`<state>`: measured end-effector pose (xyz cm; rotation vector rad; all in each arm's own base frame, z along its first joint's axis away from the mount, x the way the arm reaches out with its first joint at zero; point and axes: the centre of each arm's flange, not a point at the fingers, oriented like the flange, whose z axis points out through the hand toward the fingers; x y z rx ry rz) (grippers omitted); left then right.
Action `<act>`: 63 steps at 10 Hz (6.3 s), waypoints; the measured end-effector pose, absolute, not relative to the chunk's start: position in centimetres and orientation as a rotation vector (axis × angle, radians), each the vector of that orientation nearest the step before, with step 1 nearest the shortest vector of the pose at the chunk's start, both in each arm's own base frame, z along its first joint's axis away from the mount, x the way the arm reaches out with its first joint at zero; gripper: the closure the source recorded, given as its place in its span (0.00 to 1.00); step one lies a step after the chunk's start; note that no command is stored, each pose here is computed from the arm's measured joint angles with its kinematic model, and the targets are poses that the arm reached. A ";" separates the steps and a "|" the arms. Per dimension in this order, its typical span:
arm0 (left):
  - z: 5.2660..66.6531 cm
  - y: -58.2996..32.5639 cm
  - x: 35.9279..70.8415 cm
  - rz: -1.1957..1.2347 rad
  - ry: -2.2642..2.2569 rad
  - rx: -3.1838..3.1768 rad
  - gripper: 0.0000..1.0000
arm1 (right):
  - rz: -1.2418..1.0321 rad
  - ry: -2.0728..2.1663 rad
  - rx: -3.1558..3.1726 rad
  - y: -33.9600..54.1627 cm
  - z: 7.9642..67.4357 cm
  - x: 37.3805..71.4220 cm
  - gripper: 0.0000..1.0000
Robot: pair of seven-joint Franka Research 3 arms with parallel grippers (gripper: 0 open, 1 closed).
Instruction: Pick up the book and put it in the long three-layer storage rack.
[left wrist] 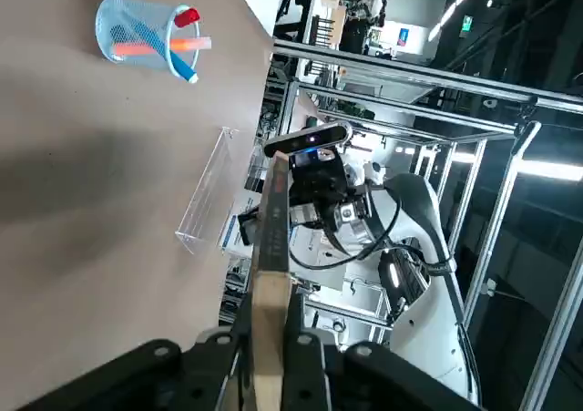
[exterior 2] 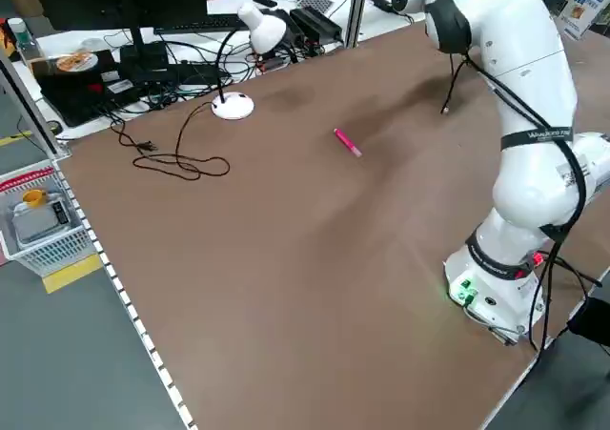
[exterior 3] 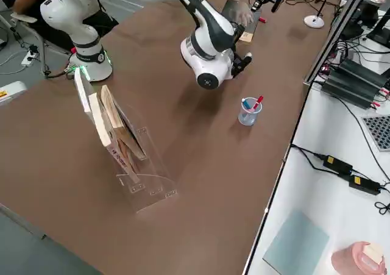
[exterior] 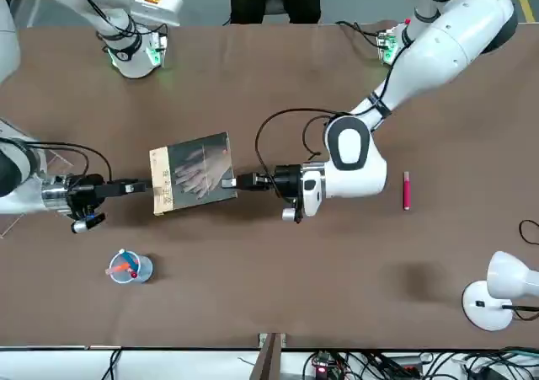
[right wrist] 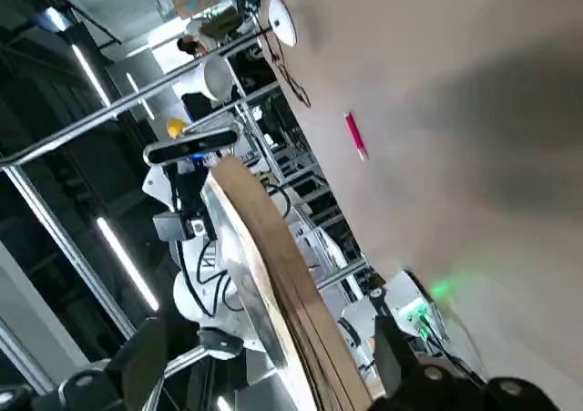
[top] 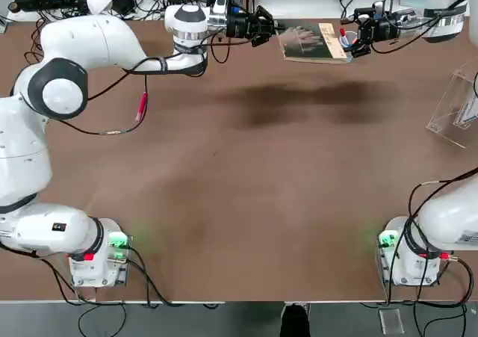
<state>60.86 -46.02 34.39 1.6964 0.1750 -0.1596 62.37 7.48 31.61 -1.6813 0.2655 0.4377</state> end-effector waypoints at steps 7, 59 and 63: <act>34.4 -46.0 60.9 -0.160 0.175 1.696 1.00 | 0.499 0.212 -1.703 10.3 31.2 61.5 0.00; 41.4 -41.4 62.2 0.043 -0.157 2.323 0.23 | 0.490 0.757 -2.322 -12.3 39.2 61.2 0.85; 42.9 -38.5 62.4 0.092 -0.299 2.512 0.05 | 0.535 0.870 -2.451 -15.4 39.2 60.3 0.85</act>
